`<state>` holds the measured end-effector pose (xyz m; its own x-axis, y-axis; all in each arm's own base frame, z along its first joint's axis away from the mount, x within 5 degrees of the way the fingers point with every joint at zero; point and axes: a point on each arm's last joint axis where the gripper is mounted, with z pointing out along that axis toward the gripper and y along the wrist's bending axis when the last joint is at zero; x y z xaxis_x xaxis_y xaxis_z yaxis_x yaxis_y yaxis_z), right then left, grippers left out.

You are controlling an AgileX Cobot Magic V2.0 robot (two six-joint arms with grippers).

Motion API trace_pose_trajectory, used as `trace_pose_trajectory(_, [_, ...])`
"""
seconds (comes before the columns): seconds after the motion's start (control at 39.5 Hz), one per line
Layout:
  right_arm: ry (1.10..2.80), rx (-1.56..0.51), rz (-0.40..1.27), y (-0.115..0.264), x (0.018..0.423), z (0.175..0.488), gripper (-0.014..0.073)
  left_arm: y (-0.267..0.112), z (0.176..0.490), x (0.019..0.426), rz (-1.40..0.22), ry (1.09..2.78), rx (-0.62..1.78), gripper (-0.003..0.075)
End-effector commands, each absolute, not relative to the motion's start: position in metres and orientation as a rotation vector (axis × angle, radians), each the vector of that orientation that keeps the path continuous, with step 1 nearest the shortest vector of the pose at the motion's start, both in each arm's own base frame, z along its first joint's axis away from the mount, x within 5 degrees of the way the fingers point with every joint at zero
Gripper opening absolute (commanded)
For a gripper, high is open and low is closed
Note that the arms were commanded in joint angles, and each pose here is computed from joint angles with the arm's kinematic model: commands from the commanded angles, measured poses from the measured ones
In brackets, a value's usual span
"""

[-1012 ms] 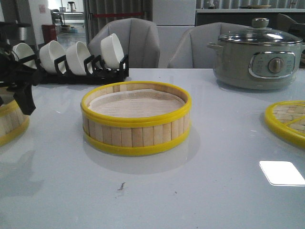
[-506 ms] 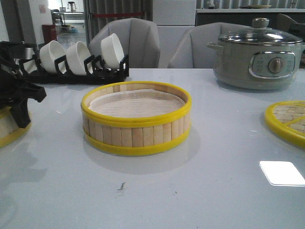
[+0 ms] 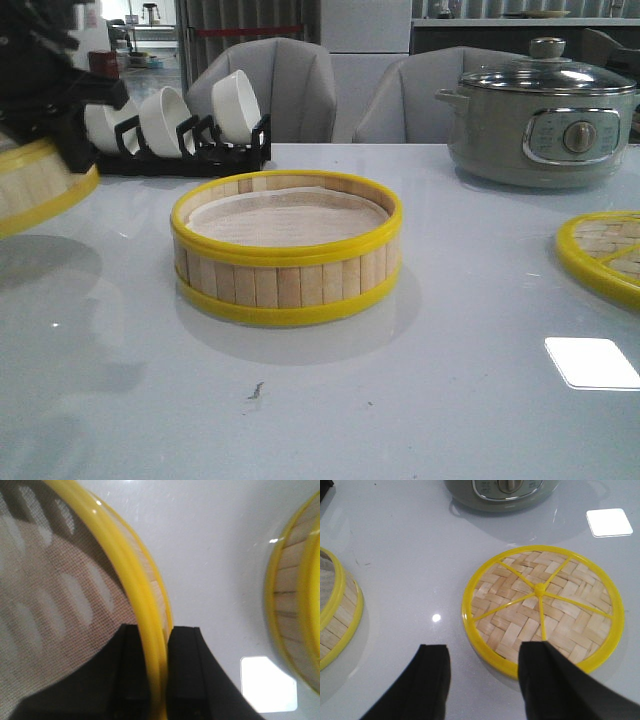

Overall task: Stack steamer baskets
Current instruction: 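Lift the basket with the left gripper and lower it onto the middle basket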

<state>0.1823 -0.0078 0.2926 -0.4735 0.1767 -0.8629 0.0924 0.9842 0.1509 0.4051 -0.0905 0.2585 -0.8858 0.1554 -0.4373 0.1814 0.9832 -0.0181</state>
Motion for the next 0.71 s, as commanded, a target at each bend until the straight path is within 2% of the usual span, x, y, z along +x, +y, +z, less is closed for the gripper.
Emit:
trace_pose_trajectory(0.0, [1.95,0.184,0.089,-0.009,0.187,0.312,0.0433,-0.117,0.318,0.399,-0.145,2.488,0.295,0.0087])
trace_pose_trajectory(0.2, [1.95,0.184,0.089,-0.009,0.187,0.312,0.0433,-0.19,0.343,0.374,-0.285,2.396,0.495,0.0087])
trace_pose_trajectory(0.33, [1.95,0.184,0.089,-0.009,0.187,0.312,0.0433,-0.233,0.345,0.352,-0.342,2.347,0.629,0.0087])
trace_pose_trajectory(0.53, [1.953,0.184,0.089,-0.009,0.187,0.312,0.0433,-0.286,0.331,0.328,-0.398,2.293,0.793,0.0087])
trace_pose_trajectory(0.68, [1.967,0.183,0.091,-0.009,0.186,0.311,0.0433,-0.309,0.318,0.322,-0.424,2.267,0.844,0.0087])
